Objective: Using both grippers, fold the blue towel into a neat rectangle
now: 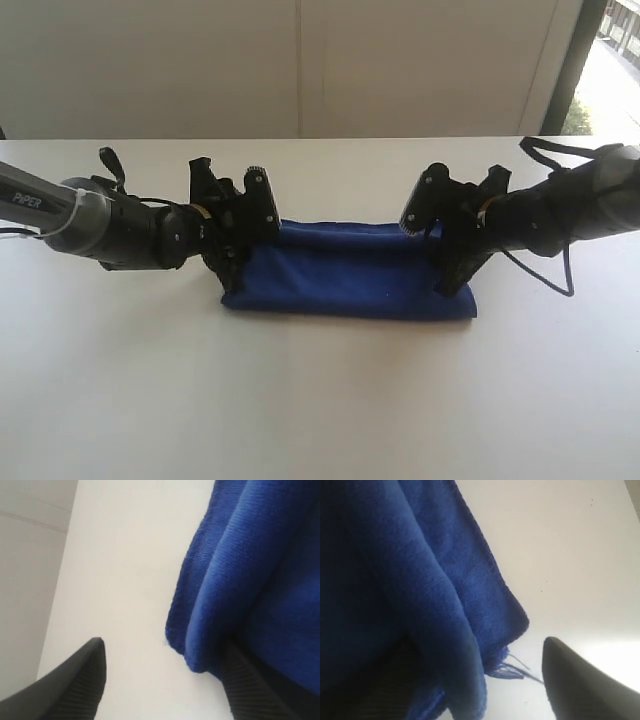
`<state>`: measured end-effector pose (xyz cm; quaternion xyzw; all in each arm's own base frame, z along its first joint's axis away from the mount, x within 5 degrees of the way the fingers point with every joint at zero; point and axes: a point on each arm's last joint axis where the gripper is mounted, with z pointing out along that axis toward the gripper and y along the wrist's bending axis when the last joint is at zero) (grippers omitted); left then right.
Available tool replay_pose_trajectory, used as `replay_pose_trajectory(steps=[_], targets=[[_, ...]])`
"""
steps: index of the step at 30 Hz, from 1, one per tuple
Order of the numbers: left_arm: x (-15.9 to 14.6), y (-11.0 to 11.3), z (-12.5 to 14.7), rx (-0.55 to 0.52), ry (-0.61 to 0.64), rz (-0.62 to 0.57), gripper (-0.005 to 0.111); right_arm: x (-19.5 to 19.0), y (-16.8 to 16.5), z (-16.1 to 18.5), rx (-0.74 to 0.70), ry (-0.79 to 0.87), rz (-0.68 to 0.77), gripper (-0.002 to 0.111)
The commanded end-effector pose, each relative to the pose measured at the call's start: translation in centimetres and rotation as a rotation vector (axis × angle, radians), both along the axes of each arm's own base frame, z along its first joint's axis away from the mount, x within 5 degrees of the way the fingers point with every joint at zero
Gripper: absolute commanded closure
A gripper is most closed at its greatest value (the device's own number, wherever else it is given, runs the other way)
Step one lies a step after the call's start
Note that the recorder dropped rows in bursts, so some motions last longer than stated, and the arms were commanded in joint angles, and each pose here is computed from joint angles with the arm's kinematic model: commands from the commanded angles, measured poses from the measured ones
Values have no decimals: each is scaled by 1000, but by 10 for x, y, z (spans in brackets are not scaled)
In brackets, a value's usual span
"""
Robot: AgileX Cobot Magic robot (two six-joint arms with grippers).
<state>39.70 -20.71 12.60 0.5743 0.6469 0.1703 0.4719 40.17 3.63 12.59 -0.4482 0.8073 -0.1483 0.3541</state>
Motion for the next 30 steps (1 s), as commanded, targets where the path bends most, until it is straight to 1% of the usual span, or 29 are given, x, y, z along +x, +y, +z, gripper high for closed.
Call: replay_pose_trajectory(steps=[1, 5, 16, 19, 22, 23, 25, 27, 29, 30], targets=[[2, 2, 10, -30, -55, 25, 38, 3, -2, 22, 26, -90, -8, 42], [1, 2, 16, -37, -67, 25, 38, 3, -1, 32, 29, -128, -1, 42], [3, 3, 17, -64, -76, 59, 38, 1, -20, 32, 17, -93, -56, 42], [5, 4, 21, -78, -119, 75, 38, 1, -21, 32, 17, -93, -59, 42], [7, 5, 27, -94, -188, 93, 38, 1, -23, 33, 20, -93, -66, 42], [8, 6, 30, -102, -222, 101, 38, 1, -23, 33, 25, -93, -70, 42], [9, 6, 32, -107, -244, 107, 38, 1, -23, 35, 58, -96, -99, 42], [8, 6, 30, -104, -217, 103, 38, 1, -23, 39, 117, -104, -153, 42], [5, 6, 22, -109, -113, 114, 38, 0, -23, 48, 195, -116, -222, 43], [4, 6, 21, -112, -83, 116, 38, -2, -23, 54, 231, -121, -254, 45]])
